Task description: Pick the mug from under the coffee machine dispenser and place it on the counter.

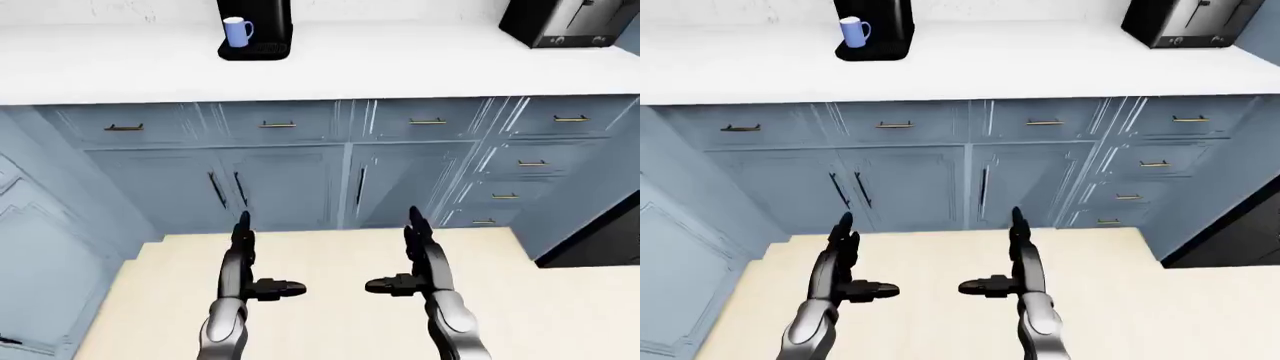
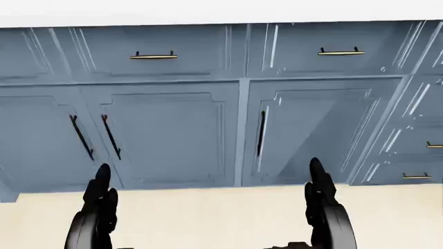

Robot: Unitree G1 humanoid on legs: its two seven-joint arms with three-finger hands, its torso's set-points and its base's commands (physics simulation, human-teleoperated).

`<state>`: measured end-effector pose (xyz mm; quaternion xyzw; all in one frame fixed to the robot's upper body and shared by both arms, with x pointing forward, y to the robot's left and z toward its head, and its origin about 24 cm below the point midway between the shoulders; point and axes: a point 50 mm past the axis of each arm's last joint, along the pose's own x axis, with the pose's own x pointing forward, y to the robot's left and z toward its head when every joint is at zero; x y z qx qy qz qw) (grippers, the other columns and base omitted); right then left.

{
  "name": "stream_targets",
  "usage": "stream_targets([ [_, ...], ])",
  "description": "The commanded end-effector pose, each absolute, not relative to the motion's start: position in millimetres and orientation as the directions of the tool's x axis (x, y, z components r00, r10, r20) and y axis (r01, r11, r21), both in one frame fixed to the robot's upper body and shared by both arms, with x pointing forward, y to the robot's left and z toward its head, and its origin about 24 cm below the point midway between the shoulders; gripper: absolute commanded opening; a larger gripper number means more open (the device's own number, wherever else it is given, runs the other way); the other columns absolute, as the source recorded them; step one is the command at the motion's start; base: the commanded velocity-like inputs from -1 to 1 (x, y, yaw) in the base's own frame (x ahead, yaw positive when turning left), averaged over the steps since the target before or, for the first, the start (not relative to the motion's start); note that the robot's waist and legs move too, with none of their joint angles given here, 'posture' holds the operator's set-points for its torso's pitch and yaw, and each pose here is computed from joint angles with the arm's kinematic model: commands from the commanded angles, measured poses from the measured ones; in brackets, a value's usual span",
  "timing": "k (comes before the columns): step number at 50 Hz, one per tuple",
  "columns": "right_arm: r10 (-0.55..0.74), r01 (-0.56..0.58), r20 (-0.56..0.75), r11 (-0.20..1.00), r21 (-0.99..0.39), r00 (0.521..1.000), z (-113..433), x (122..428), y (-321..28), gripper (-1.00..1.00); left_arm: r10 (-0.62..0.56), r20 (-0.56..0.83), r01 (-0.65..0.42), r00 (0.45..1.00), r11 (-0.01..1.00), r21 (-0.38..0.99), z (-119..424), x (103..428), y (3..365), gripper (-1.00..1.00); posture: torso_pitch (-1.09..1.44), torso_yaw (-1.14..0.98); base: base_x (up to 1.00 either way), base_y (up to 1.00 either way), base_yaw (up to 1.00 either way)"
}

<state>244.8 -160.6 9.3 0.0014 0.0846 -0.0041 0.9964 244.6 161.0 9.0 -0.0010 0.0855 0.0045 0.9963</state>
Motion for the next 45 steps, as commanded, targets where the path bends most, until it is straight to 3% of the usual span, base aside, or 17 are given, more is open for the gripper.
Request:
stream_targets([
  [1, 0.001, -0.001, 0.002, 1.000, 0.005, 1.000, 41.8, 254.0, -159.9, 1.00, -0.005, 0.009, 0.005, 1.000, 1.000, -0.005, 43.3, 253.7, 159.5, 1.00, 0.00, 0.00, 0.00, 0.00, 0.00],
  [18, 0.016, -0.016, 0.021, 1.000, 0.004, 1.000, 52.2, 255.4, -158.8, 1.00, -0.025, 0.049, 0.027, 0.998, 0.999, -0.042, 63.0, 252.3, 159.9, 1.00, 0.00, 0.00, 0.00, 0.00, 0.00],
  [45, -0.016, 0.013, 0.168, 1.000, 0.023, 0.986, 129.9, 275.0, -180.9, 1.00, 0.006, 0.155, -0.008, 0.988, 1.000, 0.013, 113.1, 257.0, 176.6, 1.00, 0.00, 0.00, 0.00, 0.00, 0.00],
])
